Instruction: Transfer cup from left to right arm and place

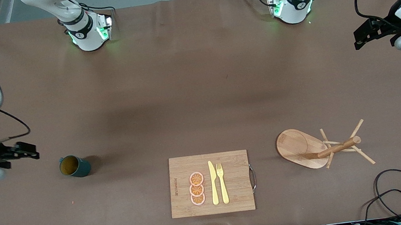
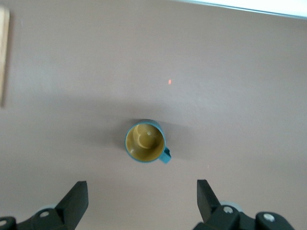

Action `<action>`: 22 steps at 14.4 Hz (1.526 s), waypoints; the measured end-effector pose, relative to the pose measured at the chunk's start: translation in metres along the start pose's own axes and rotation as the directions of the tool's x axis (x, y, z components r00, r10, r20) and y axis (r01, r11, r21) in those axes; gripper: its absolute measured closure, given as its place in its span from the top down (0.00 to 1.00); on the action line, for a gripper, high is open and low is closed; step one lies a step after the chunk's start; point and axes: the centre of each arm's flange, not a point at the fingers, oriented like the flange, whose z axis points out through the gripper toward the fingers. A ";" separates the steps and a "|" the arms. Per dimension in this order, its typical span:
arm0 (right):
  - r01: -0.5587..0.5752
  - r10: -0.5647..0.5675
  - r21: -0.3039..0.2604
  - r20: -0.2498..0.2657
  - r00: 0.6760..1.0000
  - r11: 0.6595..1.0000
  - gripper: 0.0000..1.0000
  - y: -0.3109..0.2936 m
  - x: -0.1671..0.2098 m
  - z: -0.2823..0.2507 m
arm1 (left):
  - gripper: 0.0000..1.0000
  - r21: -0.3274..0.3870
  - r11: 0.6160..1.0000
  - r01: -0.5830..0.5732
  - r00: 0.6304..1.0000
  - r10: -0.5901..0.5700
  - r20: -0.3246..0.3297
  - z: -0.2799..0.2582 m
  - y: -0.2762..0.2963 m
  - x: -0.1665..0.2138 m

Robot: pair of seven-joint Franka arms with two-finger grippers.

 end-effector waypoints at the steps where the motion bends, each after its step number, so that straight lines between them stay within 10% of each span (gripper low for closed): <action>1: -0.064 0.064 0.004 -0.016 0.998 0.998 1.00 0.001 -0.008 -0.023 | 1.00 0.000 1.000 0.000 1.000 0.000 0.000 0.000 0.000 0.000; 8: -0.176 0.173 -0.027 -0.074 0.982 0.984 1.00 -0.003 -0.078 -0.149 | 1.00 0.000 1.000 -0.001 1.000 0.001 -0.002 -0.001 0.000 0.000; 22: -0.155 0.155 -0.010 -0.003 0.988 0.988 1.00 -0.017 -0.138 -0.166 | 1.00 0.008 1.000 -0.003 1.000 0.003 0.002 -0.002 0.000 -0.001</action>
